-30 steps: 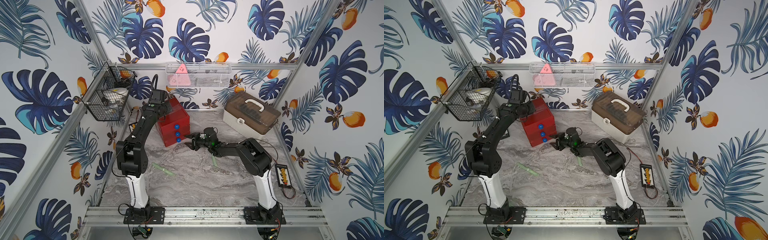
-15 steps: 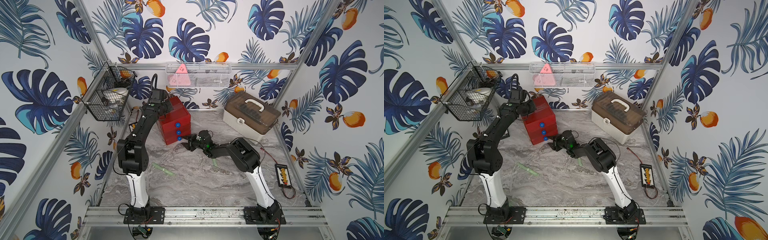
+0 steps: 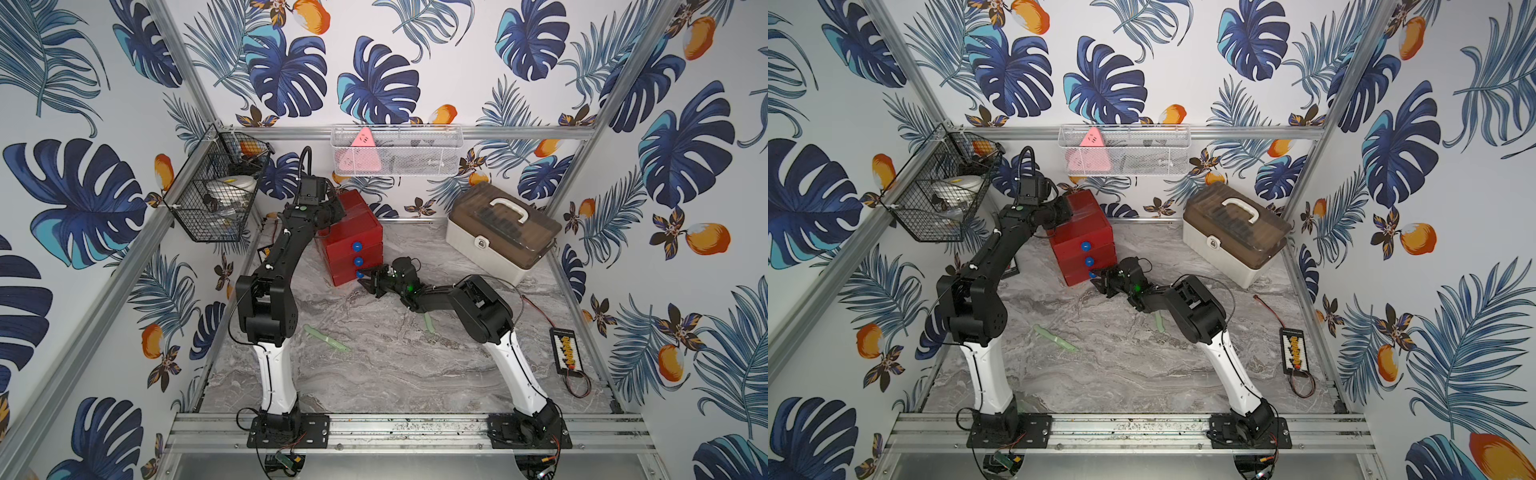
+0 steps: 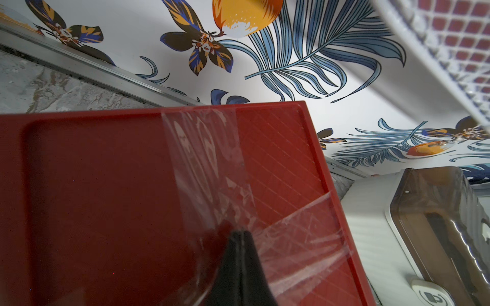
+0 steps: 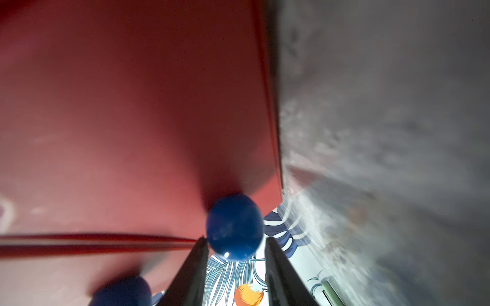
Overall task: Place the fruit knives into the drawer by color
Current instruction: Open the drawer in the storage box.
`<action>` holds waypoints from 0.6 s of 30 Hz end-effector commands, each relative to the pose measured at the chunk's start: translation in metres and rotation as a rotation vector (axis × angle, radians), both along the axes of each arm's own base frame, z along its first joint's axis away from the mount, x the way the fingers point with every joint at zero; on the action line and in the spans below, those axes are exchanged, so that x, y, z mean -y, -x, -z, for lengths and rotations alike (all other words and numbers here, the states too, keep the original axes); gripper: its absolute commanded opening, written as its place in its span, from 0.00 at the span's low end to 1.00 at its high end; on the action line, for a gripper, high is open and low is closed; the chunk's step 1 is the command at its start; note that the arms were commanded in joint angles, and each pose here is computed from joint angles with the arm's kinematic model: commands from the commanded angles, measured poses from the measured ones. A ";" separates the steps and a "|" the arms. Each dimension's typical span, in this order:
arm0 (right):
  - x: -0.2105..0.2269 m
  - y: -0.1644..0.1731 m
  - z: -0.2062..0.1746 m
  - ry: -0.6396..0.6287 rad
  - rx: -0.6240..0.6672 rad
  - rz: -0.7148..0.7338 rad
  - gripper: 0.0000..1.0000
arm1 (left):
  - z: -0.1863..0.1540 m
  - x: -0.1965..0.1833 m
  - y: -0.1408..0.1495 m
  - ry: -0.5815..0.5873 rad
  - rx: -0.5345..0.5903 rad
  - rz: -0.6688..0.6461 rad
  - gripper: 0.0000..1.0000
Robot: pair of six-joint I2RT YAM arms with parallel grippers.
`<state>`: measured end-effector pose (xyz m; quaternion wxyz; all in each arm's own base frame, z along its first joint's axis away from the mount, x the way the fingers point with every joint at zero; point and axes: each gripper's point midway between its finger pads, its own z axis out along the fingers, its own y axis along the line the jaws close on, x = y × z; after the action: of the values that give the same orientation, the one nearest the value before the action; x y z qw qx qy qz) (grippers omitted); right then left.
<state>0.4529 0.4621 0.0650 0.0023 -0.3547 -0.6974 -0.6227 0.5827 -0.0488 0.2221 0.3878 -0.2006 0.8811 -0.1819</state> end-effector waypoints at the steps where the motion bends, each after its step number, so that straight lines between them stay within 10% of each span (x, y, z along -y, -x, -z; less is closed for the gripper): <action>1: -0.001 -0.005 0.001 0.008 0.008 0.011 0.32 | 0.086 -0.004 0.065 -0.010 -0.412 -0.012 0.00; 11: 0.005 0.002 -0.006 0.038 0.022 -0.001 0.18 | 0.082 -0.010 0.058 0.033 -0.400 -0.031 0.00; 18: 0.016 0.000 -0.010 0.074 0.046 0.007 0.37 | 0.084 -0.011 0.058 0.044 -0.399 -0.032 0.00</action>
<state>0.4500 0.4503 0.0682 -0.0119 -0.3487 -0.7141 -0.6069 0.5881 -0.0467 0.2229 0.3802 -0.2091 0.8750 -0.2145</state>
